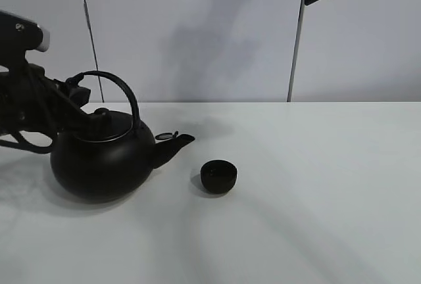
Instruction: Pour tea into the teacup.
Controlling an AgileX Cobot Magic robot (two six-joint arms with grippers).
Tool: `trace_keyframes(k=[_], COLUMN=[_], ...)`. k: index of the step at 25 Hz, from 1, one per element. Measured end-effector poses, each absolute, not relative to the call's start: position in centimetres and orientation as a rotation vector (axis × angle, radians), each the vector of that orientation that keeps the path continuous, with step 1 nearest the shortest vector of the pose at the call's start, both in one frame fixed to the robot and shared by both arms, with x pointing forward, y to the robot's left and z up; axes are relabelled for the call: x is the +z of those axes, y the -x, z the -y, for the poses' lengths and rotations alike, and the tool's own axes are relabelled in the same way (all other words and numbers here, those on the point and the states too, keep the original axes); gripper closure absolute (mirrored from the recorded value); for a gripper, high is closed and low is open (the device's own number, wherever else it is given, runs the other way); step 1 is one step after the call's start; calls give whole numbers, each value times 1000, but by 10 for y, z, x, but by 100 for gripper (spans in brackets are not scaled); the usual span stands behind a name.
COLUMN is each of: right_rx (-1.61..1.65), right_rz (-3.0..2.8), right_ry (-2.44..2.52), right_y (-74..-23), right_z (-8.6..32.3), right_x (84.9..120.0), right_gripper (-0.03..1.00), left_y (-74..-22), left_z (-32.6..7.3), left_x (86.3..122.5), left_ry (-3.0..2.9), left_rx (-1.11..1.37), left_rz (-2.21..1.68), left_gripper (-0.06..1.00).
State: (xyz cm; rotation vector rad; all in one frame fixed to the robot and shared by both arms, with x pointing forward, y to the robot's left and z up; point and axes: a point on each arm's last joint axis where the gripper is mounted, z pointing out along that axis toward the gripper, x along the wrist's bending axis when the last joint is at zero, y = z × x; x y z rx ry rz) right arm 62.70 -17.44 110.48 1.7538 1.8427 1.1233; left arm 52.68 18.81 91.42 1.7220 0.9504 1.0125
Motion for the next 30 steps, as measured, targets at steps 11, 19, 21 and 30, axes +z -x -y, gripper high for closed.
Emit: trace_keyframes(k=[11, 19, 21, 30], right_rx=[1123, 1123, 1123, 1123], right_rz=[-1843, -1843, -1843, -1843], right_ry=[-1754, -1754, -1754, -1754], right_y=[-627, -627, -627, -627], right_z=[174, 174, 174, 174], right_x=[1105, 1105, 1105, 1105], right_gripper=[31, 31, 31, 31], left_y=[-512, -512, -512, -512], left_z=[-195, -195, -195, -195], left_x=[907, 907, 907, 905], left_ry=[-1714, -1690, -1690, -1708], left_rx=[1021, 997, 994, 983], left_rz=[-959, -988, -992, -1002], left_gripper=[85, 85, 85, 85])
